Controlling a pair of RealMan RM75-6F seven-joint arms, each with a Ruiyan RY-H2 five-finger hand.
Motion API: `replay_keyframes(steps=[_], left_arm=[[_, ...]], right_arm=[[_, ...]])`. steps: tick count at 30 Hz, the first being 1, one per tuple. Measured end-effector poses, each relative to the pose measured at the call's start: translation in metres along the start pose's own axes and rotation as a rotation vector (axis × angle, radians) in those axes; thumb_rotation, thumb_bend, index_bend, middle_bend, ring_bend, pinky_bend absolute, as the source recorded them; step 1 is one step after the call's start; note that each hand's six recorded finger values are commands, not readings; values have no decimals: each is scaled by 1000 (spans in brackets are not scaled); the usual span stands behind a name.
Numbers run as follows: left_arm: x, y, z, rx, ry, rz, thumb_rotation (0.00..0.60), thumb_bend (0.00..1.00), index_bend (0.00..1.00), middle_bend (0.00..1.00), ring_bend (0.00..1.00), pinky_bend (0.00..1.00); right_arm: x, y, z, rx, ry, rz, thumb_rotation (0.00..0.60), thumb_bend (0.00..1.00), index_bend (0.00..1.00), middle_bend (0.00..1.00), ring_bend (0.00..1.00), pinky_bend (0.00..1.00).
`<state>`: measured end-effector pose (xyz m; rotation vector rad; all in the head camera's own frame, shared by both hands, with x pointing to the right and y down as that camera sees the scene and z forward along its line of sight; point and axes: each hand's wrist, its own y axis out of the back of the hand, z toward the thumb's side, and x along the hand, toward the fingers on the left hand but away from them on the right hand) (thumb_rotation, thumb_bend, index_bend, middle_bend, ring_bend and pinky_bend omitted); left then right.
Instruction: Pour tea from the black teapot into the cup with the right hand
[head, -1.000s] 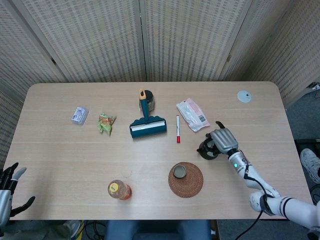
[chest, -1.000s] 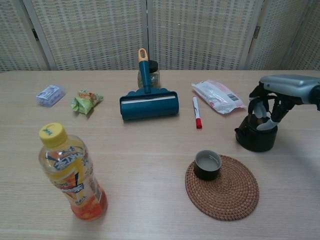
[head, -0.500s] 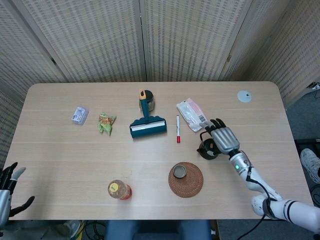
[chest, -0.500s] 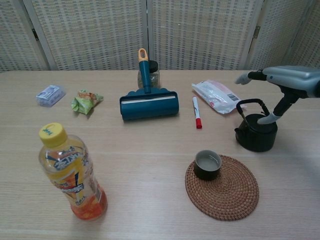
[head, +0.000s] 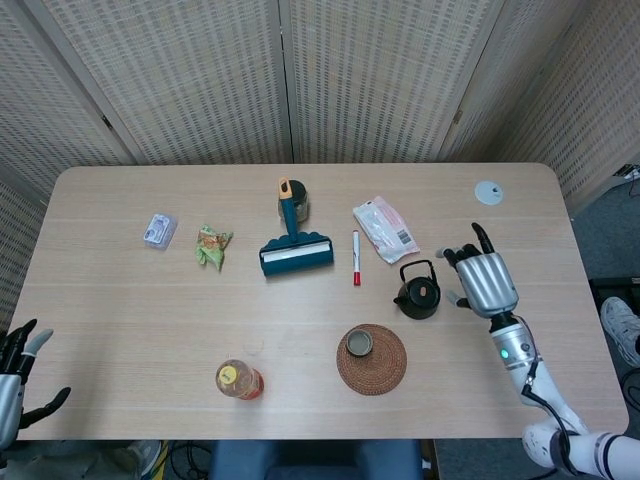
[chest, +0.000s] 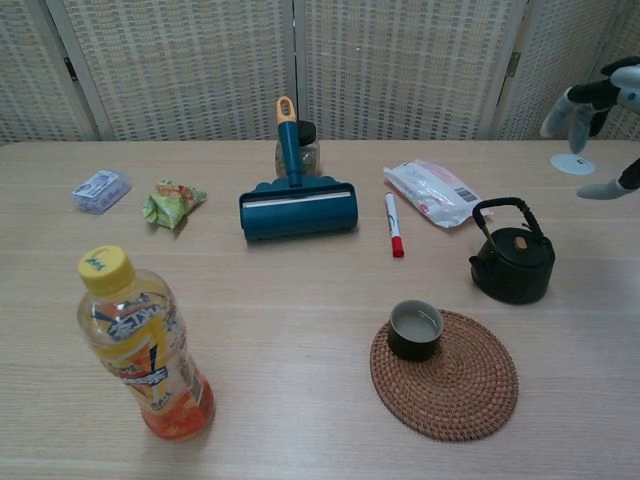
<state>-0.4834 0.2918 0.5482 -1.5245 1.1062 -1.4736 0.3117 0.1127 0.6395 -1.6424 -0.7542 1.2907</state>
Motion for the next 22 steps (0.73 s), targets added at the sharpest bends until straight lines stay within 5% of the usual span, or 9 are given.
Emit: replay_keyframes(steps=[10, 22], left_arm=[[5, 1, 4, -1, -14, -3, 600, 183, 149, 52, 79, 0], [13, -1, 18, -10, -57, -10, 600, 183, 149, 53, 79, 0]], right_arm=[[71, 24, -38, 0, -87, -39, 600, 112, 393, 514, 433, 348], [154, 31, -68, -53, -192, -41, 600, 112, 393, 514, 434, 351]])
